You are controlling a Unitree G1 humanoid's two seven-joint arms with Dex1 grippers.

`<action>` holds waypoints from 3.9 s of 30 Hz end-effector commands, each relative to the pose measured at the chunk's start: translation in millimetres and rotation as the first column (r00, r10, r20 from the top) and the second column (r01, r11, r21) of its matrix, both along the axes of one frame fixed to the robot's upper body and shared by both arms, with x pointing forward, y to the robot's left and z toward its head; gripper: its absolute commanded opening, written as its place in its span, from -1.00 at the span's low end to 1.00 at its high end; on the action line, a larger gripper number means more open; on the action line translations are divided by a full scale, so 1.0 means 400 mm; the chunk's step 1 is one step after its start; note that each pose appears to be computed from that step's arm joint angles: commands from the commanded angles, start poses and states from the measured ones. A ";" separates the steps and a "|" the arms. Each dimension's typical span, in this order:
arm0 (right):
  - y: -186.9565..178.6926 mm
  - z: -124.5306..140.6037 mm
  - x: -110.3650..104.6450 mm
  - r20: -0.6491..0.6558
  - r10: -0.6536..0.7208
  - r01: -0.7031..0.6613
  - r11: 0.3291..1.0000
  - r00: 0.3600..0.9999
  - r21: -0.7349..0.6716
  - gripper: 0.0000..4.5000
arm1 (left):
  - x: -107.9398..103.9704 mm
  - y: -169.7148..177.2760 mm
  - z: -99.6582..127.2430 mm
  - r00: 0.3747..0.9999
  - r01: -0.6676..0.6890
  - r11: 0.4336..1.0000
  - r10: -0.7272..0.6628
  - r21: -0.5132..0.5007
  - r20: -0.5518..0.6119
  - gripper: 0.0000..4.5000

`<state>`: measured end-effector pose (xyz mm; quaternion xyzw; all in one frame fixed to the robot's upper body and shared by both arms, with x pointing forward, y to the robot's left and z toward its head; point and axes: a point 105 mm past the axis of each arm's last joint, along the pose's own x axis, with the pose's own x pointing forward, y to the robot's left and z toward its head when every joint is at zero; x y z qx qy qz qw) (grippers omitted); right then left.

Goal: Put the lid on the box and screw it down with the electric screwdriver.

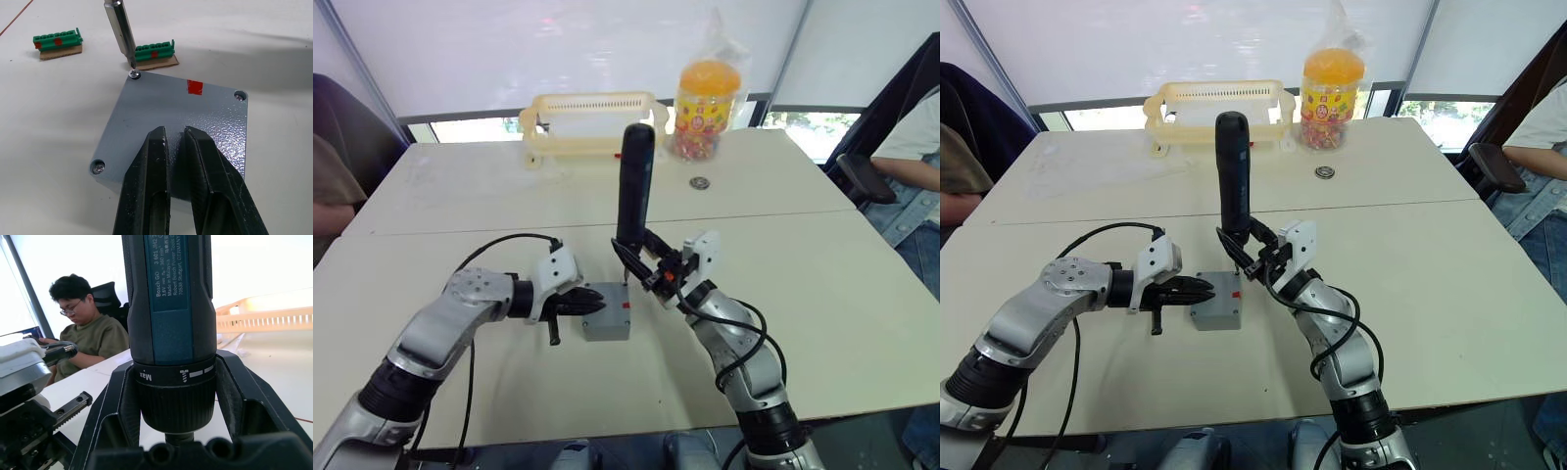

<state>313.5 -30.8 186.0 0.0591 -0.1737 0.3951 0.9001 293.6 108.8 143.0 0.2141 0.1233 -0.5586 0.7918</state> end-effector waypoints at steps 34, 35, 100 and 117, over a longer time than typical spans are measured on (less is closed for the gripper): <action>0.010 0.017 -0.009 0.061 -0.007 0.007 1.000 0.998 0.014 -0.23 | -0.005 0.007 -0.026 0.999 -0.017 1.000 0.018 0.024 -0.033 -0.75; 0.011 0.014 -0.008 0.059 -0.008 0.007 1.000 0.998 0.009 -0.23 | -0.005 0.007 -0.026 0.999 -0.017 1.000 0.018 0.024 -0.033 -0.75; 0.016 -0.150 0.020 -0.142 -0.071 0.048 0.987 0.987 -0.156 -0.23 | -0.014 0.010 -0.046 0.999 -0.022 0.999 0.024 0.045 -0.045 -0.75; 0.008 -0.164 0.026 -0.117 -0.092 0.068 0.978 0.989 -0.197 -0.23 | -0.012 0.011 -0.049 0.999 -0.020 0.999 0.022 0.044 -0.045 -0.75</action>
